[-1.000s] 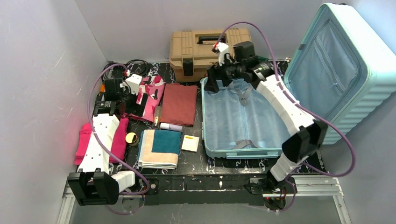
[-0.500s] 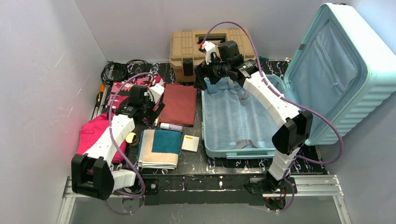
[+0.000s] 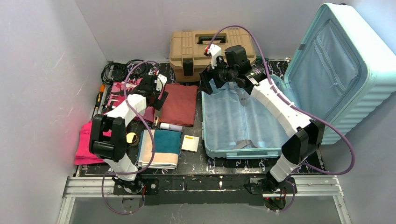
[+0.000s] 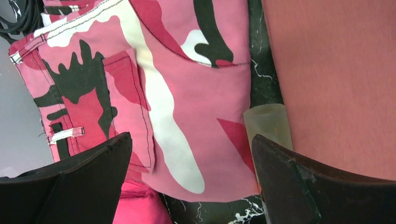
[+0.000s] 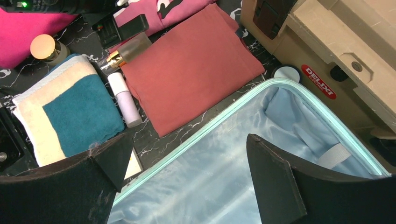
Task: Pack the luggage
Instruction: Pick up the clothes from the corner of the board.
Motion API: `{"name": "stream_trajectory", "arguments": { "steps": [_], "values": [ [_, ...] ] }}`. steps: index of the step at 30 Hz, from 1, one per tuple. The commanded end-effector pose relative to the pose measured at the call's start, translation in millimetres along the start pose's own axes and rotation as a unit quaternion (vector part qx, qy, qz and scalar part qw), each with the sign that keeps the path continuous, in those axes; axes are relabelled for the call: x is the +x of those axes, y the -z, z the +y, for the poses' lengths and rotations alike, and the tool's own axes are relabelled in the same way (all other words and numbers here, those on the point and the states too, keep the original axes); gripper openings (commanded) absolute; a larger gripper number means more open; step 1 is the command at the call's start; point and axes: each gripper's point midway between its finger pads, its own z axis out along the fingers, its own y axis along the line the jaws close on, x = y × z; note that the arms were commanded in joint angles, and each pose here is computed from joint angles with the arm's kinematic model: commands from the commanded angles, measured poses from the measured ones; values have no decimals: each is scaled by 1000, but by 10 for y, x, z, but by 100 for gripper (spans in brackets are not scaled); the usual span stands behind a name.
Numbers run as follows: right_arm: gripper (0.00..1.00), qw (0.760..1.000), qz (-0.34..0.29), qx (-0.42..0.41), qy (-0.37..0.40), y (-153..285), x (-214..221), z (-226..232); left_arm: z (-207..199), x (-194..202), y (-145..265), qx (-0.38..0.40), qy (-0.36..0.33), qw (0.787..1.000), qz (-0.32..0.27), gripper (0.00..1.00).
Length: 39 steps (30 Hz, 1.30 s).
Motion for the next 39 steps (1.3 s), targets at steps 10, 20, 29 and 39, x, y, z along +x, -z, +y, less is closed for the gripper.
{"name": "stream_trajectory", "arguments": {
  "steps": [10, 20, 29, 39],
  "values": [
    [100, 999, -39, 12, 31, 100, -169, -22, 34, -392, -286, -13, -5, 1000, -5, 99],
    [100, 998, -44, 15, 36, 146, -167, -15, -220, -140, -311, 57, -54, 996, 46, 96],
    [100, 998, -43, 12, 36, 136, -144, -5, -210, 184, -100, 70, -101, 988, 91, 91],
    [100, 998, -46, 8, 33, 136, -173, 8, -121, 44, -204, 40, -88, 992, 79, 92]
  ]
}}
